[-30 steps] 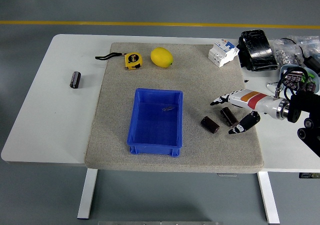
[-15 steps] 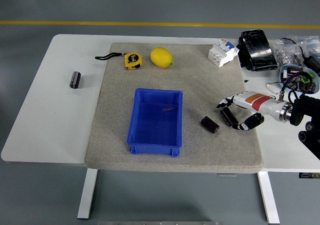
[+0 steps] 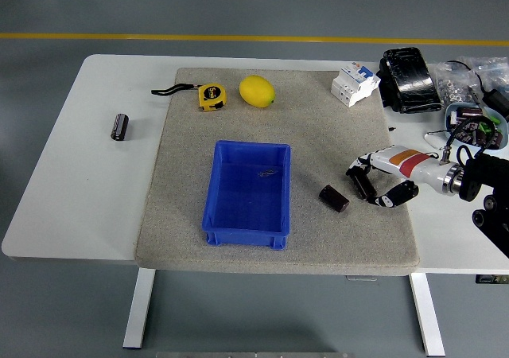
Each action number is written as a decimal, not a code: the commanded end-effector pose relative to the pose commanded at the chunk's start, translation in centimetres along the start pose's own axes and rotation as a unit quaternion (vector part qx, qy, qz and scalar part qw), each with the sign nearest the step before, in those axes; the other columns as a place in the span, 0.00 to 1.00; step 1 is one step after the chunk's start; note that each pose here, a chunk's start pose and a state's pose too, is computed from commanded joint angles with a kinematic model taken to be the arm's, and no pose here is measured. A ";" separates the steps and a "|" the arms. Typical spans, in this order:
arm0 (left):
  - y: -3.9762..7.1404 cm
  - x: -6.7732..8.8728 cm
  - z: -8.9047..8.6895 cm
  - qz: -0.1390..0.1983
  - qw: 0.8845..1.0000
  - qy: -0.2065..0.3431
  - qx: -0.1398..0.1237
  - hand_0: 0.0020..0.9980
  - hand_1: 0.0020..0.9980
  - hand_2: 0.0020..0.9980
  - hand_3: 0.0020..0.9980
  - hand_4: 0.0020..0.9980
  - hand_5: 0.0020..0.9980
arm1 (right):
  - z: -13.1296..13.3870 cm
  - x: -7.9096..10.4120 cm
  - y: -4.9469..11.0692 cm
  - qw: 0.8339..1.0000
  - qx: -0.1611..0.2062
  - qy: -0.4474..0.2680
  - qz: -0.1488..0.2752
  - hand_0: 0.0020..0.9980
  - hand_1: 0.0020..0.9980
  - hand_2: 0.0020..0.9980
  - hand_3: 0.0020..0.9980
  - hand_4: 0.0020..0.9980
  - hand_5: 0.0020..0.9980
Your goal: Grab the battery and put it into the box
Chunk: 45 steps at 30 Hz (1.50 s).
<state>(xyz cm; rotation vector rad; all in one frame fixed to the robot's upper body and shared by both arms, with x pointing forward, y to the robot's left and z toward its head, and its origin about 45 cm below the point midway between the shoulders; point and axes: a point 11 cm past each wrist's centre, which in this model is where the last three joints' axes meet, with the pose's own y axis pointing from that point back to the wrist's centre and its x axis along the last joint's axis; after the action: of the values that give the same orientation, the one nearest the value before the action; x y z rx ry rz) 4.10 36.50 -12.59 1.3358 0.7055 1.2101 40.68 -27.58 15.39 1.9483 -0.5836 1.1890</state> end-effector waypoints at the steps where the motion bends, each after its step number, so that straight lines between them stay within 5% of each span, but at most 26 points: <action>1: 0.0 0.0 0.0 0.000 1.000 0.000 0.000 0.70 0.72 0.84 0.82 0.72 1.00 | 0.0 0.0 0.0 1.000 0.000 0.000 0.001 0.56 0.55 0.59 0.62 0.58 0.00; 11: 0.1 0.1 -0.4 0.001 1.000 -0.001 0.005 0.69 0.72 0.84 0.82 0.72 1.00 | -0.4 0.6 0.2 1.000 0.007 -0.007 0.012 0.54 0.54 0.58 0.62 0.56 0.00; 19: 0.1 0.2 -0.9 0.002 1.000 -0.001 0.009 0.69 0.72 0.84 0.82 0.72 1.00 | -3.5 3.9 -0.3 0.997 0.055 -0.008 0.051 0.54 0.54 0.58 0.62 0.57 0.00; 29: 0.1 0.2 -1.0 0.007 1.000 0.018 0.012 0.69 0.72 0.84 0.82 0.71 1.00 | -10.8 8.0 -3.7 0.985 0.151 -0.021 0.081 0.55 0.55 0.59 0.65 0.63 0.00; 30: 0.1 0.2 -0.9 0.007 1.000 0.019 0.012 0.69 0.71 0.84 0.82 0.71 1.00 | -11.1 8.1 -3.9 0.985 0.154 -0.021 0.081 0.58 0.58 0.62 0.69 0.70 0.00; 35: 0.1 0.5 -0.4 0.009 1.000 0.021 0.007 0.69 0.71 0.84 0.82 0.71 1.00 | -13.7 8.3 -5.7 0.982 0.177 -0.013 0.068 0.58 0.58 0.62 0.69 0.70 0.00; 36: 0.1 0.5 -0.4 0.010 1.000 0.021 0.006 0.69 0.71 0.84 0.82 0.71 1.00 | -14.1 8.3 -5.9 0.981 0.181 -0.011 0.065 0.60 0.63 0.69 0.78 0.82 0.04; 41: 0.0 0.6 -0.1 0.011 1.000 0.022 0.004 0.69 0.71 0.84 0.82 0.71 1.00 | -15.8 7.7 -6.8 0.980 0.194 -0.002 0.045 0.60 0.63 0.69 0.78 0.82 0.04; 42: 0.0 0.7 -0.1 0.011 1.000 0.023 0.004 0.69 0.71 0.84 0.83 0.72 1.00 | -16.0 7.5 -6.9 0.980 0.197 -0.001 0.041 0.70 0.71 0.82 0.98 0.91 0.07; 45: 0.0 0.7 -0.1 0.011 1.000 0.023 0.004 0.69 0.71 0.84 0.83 0.72 1.00 | -16.3 7.2 -6.9 0.979 0.201 -0.003 0.035 0.70 0.71 0.82 0.98 0.91 0.07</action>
<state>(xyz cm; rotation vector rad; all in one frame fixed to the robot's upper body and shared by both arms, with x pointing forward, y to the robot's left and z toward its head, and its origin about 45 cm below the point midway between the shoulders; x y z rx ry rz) 4.19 37.13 -12.41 1.3286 0.7300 1.2596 40.13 -10.41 23.65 2.2826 -0.4425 1.4317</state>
